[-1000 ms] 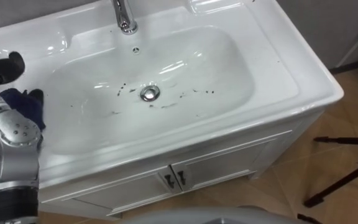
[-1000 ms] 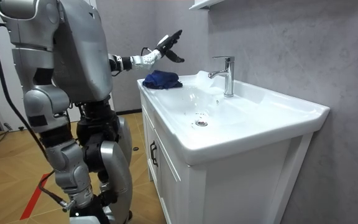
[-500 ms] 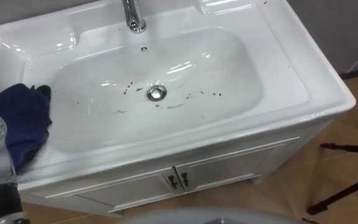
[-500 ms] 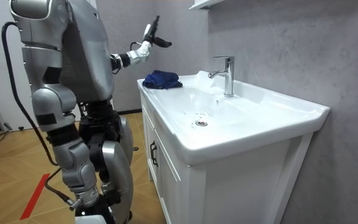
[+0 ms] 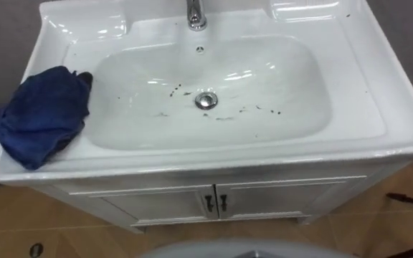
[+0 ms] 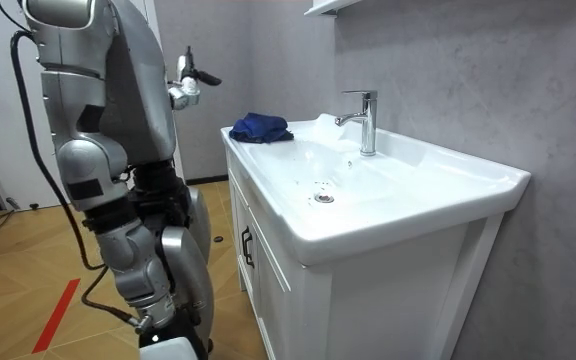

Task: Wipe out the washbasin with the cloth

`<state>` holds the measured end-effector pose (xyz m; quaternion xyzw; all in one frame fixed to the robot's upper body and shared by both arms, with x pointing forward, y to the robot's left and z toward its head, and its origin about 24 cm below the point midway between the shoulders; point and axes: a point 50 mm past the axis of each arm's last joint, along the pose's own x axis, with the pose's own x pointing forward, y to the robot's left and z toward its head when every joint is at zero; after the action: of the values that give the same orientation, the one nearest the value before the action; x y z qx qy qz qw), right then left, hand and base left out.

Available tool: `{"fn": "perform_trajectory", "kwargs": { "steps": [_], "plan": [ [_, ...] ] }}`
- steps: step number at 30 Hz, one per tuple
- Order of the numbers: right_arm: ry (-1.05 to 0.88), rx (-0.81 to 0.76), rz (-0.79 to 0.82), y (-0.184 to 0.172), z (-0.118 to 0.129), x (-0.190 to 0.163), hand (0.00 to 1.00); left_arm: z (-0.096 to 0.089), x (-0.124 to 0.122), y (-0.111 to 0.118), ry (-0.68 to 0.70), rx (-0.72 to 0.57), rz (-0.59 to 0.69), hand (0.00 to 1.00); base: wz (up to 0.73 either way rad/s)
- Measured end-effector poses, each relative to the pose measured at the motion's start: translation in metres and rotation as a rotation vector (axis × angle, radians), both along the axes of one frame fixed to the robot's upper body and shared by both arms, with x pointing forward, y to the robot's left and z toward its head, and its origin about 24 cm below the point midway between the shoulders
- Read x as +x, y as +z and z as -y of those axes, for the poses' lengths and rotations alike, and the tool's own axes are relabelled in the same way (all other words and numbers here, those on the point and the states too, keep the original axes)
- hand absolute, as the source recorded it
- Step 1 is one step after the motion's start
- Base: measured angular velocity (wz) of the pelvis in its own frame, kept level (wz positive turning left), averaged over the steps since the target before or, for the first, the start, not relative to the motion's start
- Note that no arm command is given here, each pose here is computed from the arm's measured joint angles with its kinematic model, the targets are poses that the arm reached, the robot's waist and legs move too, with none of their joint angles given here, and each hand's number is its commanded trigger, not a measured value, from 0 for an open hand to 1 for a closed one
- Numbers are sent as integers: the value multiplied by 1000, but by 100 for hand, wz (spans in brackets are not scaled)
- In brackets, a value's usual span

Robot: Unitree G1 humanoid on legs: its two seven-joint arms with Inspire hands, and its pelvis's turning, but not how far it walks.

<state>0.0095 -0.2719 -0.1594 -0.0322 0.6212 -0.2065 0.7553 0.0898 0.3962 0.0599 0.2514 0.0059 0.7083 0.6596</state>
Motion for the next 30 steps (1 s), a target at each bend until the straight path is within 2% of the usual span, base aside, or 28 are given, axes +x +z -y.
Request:
{"fn": "perform_trajectory", "kwargs": {
  "steps": [3,6,8,9,11,12,14,17,22,25,30],
  "plan": [
    [1,-2,-8,0,1,-2,0,2,-20,-18,44,-64,-45,0,12],
    [7,0,-10,1,3,-2,0,14,-32,-55,86,-240,-74,0,20],
    [6,13,-7,0,0,0,0,31,-47,-89,87,-376,-183,0,3],
    [12,17,-11,0,-1,0,0,36,-52,-98,84,-404,-224,0,4],
    [-3,40,-25,-2,-5,-1,0,54,-69,-132,75,-551,-368,0,16],
    [-5,48,-28,-3,-6,-2,0,59,-77,-140,75,-593,-411,0,15],
    [-34,72,-43,-3,-6,-9,0,78,-105,-169,67,-755,-576,0,3],
    [-63,103,-72,-4,-8,-17,0,100,-139,-188,112,-945,-669,0,0],
    [-55,138,-110,-6,-11,-20,0,125,-171,-204,107,-1178,-806,0,6],
    [-51,145,-115,-6,-12,-17,0,134,-175,-208,60,-1276,-823,0,5],
    [-43,151,-128,-6,-12,-18,0,143,-167,-215,-5,-1371,-814,0,6]
  ]
}}
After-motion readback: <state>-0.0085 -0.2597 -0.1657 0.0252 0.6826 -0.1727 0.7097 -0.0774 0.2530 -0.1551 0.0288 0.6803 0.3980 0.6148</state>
